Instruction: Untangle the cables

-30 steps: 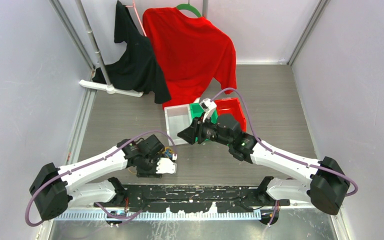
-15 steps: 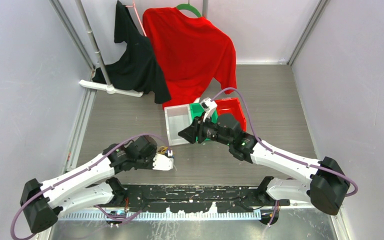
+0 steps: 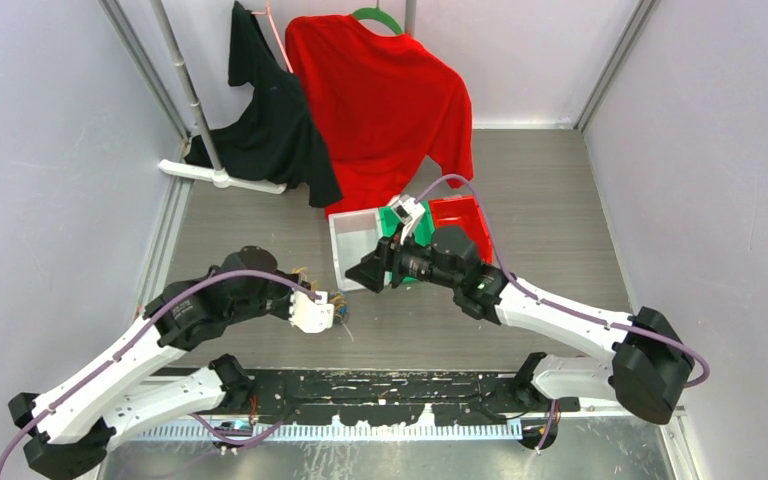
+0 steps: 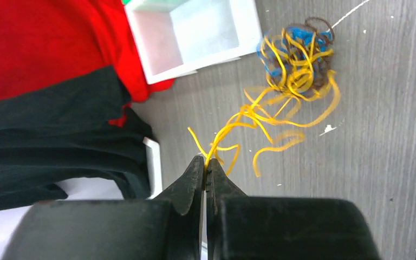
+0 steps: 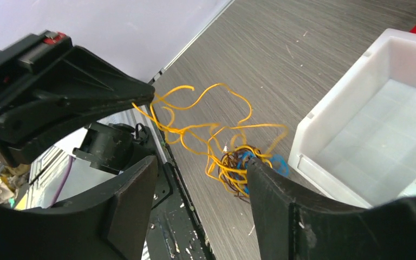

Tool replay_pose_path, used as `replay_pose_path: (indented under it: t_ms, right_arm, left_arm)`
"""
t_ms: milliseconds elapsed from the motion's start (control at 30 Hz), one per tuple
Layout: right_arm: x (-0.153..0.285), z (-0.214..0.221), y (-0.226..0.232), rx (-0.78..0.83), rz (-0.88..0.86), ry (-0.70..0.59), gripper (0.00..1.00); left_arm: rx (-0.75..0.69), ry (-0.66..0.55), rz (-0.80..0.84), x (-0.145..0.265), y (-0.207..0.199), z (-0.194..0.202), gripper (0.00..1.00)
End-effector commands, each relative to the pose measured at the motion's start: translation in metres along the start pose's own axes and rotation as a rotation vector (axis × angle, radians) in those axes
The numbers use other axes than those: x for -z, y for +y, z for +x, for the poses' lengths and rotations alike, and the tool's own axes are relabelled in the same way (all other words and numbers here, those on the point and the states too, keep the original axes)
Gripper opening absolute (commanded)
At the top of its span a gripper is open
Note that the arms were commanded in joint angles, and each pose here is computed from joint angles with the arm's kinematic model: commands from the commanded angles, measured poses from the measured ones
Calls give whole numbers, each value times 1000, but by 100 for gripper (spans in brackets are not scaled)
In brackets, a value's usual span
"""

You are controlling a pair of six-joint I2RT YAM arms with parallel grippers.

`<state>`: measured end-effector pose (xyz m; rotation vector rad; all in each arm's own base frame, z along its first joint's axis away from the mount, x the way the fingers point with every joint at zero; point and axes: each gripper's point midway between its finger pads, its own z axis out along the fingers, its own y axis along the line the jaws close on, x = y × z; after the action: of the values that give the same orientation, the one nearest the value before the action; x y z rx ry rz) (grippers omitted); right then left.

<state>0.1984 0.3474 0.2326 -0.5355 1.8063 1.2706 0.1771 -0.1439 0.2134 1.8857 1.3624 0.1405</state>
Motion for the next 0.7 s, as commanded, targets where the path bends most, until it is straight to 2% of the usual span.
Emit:
replay_pose_path:
  t_ms: [0,167,467,567,667]
  right_arm:
    - [-9,-26,36,62,-125,-75,68]
    - [-19,-30,65,112,-218,-96,76]
    - [-33,-55,120,64,-435,-144,75]
    - [-41,-53,125,78,-429,-153,74]
    - [-54,-47,119,81,-367,-146,69]
  left_arm:
    - [-118,-62,-63,18,24,-16,0]
    - [-168,-188,-186,42,65,-50,0]
    - [-297,-399,-239,78,86,-99,0]
    - [-253,-412,-245,84,95,-104,0]
    - [-223,-433,-239,88,98,-110,0]
